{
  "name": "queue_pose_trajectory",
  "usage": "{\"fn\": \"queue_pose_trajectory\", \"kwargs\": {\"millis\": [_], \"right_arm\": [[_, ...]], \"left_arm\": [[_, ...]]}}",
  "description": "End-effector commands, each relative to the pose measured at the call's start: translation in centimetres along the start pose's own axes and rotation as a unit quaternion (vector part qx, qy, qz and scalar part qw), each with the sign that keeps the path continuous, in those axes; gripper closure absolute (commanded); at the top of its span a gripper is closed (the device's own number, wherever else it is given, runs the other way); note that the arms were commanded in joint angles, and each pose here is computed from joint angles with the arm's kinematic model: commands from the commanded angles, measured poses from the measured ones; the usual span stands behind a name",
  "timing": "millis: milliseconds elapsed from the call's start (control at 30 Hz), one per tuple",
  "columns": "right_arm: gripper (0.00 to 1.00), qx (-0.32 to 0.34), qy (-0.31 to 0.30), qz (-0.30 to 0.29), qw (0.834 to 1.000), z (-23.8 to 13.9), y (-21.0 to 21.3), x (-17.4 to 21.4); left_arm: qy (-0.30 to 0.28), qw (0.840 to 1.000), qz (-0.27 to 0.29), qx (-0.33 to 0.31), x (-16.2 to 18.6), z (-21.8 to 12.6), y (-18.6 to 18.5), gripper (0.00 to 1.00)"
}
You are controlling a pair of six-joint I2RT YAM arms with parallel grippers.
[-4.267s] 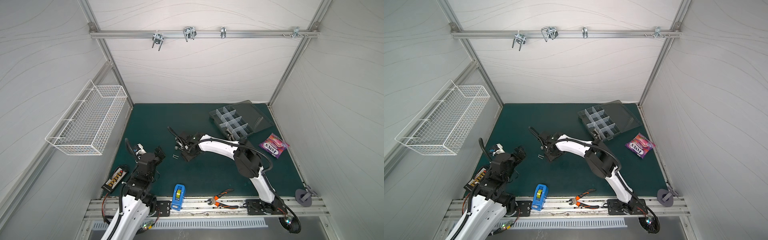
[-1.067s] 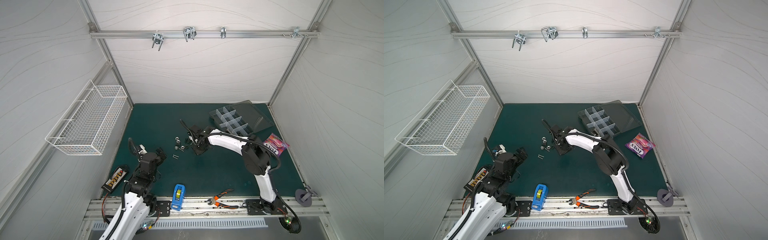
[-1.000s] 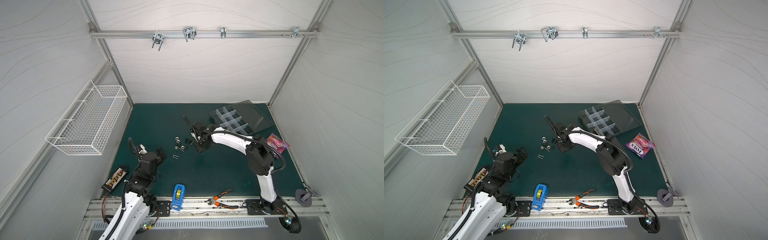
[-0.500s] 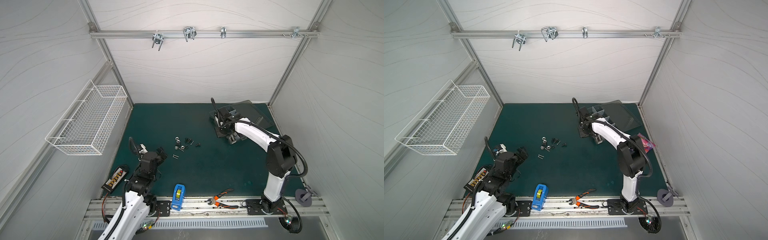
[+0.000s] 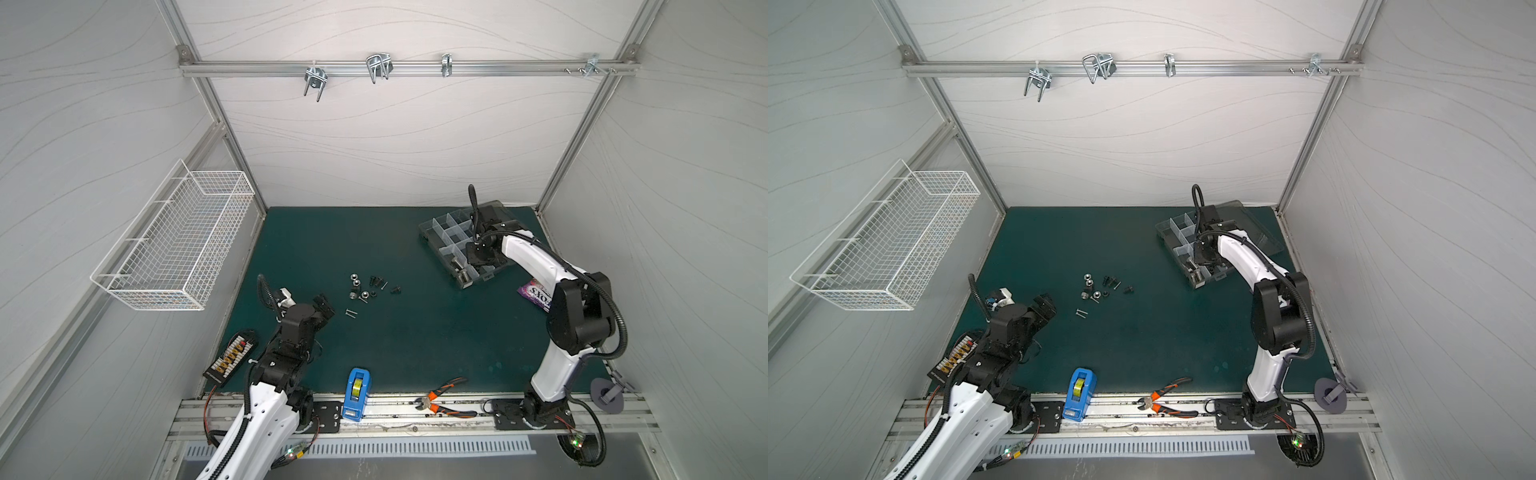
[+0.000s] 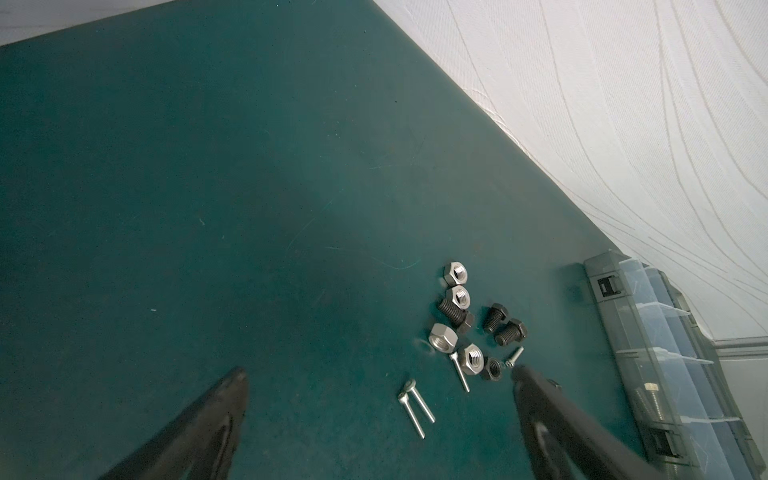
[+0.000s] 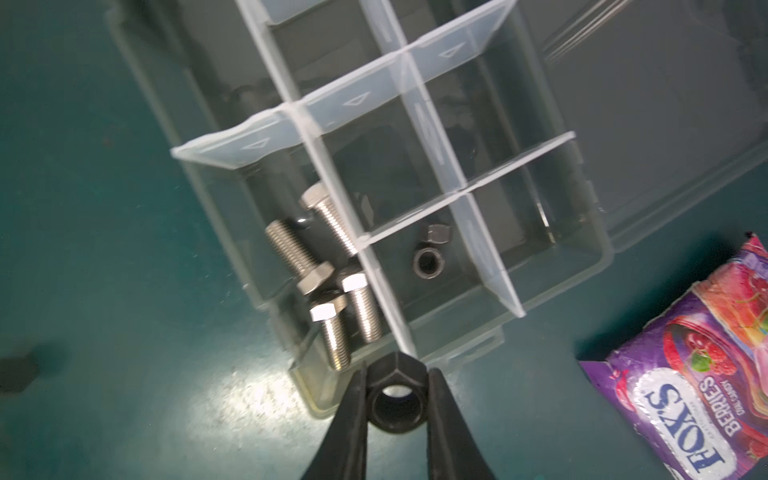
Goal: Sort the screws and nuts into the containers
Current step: 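Carry the black nut with the right gripper over the nut compartment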
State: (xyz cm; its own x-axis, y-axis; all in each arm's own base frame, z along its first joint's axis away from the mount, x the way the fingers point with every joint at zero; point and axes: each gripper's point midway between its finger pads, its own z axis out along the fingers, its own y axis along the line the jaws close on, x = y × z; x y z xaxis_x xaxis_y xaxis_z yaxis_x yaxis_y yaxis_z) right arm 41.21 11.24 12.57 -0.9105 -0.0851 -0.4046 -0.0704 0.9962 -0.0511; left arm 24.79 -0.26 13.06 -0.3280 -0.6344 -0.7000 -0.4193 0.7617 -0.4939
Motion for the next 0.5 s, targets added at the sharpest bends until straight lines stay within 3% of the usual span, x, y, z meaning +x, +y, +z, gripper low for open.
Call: {"fn": "queue_pose_trajectory", "kwargs": {"millis": [0, 467], "right_arm": [[0.97, 0.014, 0.011, 0.003, 1.0, 1.5, -1.1, -0.1], [0.95, 0.027, 0.047, 0.014, 0.998, 5.1, -2.9, 0.5]], "left_arm": [[-0.015, 1.0, -0.012, 0.017, -1.1, -0.4, -1.0, 0.0], [-0.016, 1.0, -0.013, 0.02, -1.3, -0.4, -1.3, 0.0]]}}
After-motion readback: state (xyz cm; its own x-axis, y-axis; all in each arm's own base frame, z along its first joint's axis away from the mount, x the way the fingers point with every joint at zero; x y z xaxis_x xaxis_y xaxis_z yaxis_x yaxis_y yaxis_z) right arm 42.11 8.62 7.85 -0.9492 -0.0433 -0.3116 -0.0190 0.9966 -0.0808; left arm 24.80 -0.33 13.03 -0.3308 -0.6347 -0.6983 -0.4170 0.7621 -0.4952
